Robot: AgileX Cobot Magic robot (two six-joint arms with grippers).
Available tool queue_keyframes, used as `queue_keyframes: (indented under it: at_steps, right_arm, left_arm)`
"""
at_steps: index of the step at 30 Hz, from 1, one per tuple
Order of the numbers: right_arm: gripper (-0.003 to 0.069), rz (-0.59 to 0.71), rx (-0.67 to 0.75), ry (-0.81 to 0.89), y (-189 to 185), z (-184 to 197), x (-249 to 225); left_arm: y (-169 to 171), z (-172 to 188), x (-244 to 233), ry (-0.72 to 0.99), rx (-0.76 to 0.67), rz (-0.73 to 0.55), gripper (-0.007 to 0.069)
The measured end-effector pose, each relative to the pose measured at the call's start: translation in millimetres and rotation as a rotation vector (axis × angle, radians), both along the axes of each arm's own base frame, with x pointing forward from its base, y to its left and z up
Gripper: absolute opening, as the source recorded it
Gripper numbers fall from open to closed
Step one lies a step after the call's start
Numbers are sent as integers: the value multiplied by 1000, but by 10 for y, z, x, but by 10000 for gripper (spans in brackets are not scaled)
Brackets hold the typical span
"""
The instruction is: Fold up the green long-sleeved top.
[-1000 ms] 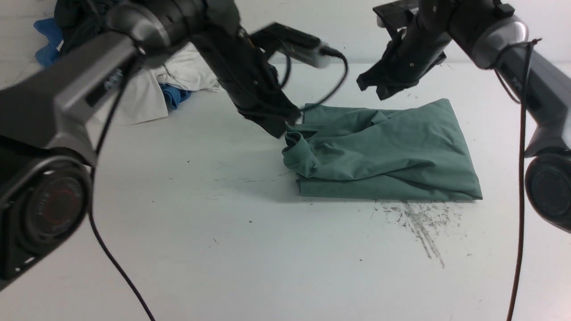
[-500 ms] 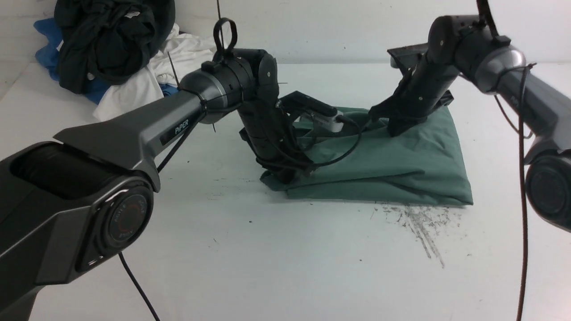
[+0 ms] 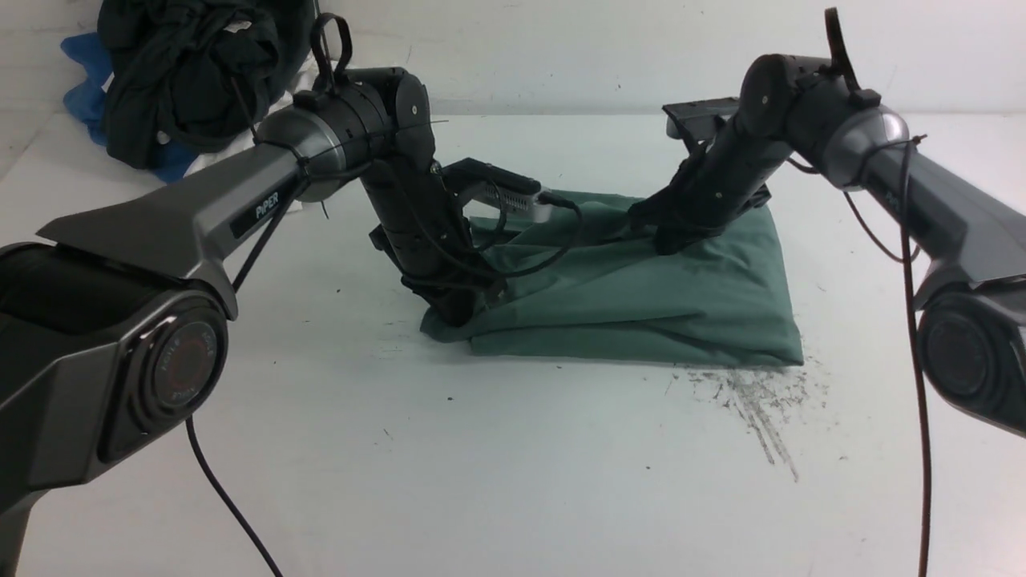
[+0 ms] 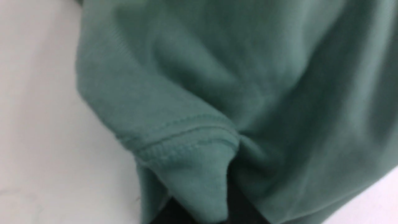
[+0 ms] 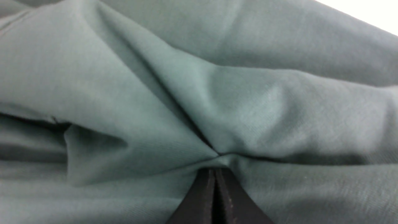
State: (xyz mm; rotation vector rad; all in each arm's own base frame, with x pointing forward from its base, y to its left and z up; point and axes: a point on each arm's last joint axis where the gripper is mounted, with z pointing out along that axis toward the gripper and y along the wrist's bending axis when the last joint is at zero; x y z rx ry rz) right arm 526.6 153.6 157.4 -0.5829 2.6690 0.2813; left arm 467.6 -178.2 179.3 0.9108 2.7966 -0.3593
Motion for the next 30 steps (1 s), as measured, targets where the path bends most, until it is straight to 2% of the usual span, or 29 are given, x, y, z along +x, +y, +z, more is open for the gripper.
queue_keyframes:
  at_steps: [2, 7, 10, 11, 12, 13, 15, 17, 18, 20, 23, 26, 30]
  right_arm:
    - [-15, 14, 1, -2, 67, 1, -19]
    - [-15, 39, 35, 8, 217, 79, -84]
    - [-15, 57, 46, -13, 234, 391, -146]
    - [-15, 57, 47, -17, 233, 413, -149]
    - [-15, 60, 64, -76, 231, 693, -173]
    - [-15, 60, 70, -96, 228, 786, -184]
    - [-15, 66, 107, -237, 185, 1458, -326]
    - [-15, 73, 131, -342, 128, 1973, -512]
    - [-15, 73, 134, -351, 122, 2021, -533]
    - [-15, 77, 157, -461, 32, 2558, -806]
    - [-15, 81, 180, -561, -73, 3059, -1148]
    - [-15, 82, 200, -656, -190, 3498, -1526]
    - [-15, 83, 217, -720, -306, 3813, -1908]
  left_arm:
    - [34, 65, 2, -11, -3, 6, 6]
    - [206, 532, -23, -101, -30, 36, 6]
    - [340, 998, -114, -193, -56, 57, 6]
    - [343, 1028, -124, -199, -58, 57, 6]
    - [399, 1240, -187, -243, -66, 63, 6]
    - [414, 1306, -210, -256, -67, 64, 6]
    - [508, 1750, -401, -359, -60, 67, 6]
    - [583, 2108, -598, -443, -57, 74, 6]
    - [589, 2144, -620, -451, -60, 75, 6]
    - [689, 2550, -907, -545, -62, 96, 6]
    - [813, 2876, -1287, -616, -60, 122, 6]
    - [956, 3006, -1724, -631, -40, 154, 6]
    - [1107, 2855, -2157, -578, 6, 194, 6]
